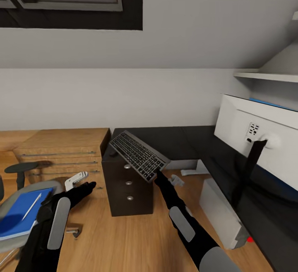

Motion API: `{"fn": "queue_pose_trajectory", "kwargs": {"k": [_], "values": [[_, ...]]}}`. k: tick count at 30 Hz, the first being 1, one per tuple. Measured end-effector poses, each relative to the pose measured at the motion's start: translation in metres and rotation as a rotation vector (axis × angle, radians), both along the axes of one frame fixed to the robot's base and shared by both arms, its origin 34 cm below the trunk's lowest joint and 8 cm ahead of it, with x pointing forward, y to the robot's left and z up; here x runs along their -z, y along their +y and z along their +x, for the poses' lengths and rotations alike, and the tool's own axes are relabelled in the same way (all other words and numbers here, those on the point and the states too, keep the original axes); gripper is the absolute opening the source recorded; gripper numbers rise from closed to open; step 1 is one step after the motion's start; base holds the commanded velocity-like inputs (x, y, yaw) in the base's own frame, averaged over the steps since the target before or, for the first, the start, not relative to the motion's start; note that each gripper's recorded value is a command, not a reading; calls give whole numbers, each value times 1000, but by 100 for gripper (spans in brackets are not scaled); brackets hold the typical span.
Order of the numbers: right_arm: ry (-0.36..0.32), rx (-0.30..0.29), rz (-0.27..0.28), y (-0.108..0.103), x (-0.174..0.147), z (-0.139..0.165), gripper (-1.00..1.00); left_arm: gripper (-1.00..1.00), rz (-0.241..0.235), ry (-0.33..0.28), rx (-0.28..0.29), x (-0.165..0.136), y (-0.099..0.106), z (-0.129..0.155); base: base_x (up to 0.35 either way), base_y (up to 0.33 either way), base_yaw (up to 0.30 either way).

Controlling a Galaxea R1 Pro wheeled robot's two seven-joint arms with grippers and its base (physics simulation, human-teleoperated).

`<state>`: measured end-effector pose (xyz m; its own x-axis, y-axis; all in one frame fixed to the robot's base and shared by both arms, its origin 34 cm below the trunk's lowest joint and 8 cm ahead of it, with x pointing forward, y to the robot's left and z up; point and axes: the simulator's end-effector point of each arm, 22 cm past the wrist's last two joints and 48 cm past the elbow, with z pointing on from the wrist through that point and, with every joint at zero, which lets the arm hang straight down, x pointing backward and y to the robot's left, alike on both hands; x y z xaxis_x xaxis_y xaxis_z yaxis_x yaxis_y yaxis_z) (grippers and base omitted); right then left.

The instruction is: In the bedroom, organize the workspace by keeping the computer under the desk, ensuring the monitor is on the desk, placing the keyboard on the desk next to the monitor, placing the mouse on the desk next to the keyboard, moving the folder from the swivel chair onto the desk next to the mouse, stacking the notebook on top of the folder with the pen on top of the notebook, and positioning the swivel chair next to the desk.

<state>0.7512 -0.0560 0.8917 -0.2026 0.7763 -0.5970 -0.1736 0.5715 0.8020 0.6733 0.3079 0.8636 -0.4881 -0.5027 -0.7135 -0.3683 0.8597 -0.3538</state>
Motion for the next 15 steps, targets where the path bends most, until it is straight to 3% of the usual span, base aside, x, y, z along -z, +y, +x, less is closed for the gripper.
{"fn": "queue_pose_trajectory", "kwargs": {"k": [2,3,4,15], "values": [[60,46,49,-10,13,2,-100,100,0,0,0,0,0,0,327,164,0],[113,101,68,-22,25,3,-100,100,0,0,0,0,0,0,327,164,0],[119,117,71,-25,26,4,-100,100,0,0,0,0,0,0,327,164,0],[147,138,63,-28,39,1,-100,100,0,-1,0,-1,0,0,324,171,0]]}}
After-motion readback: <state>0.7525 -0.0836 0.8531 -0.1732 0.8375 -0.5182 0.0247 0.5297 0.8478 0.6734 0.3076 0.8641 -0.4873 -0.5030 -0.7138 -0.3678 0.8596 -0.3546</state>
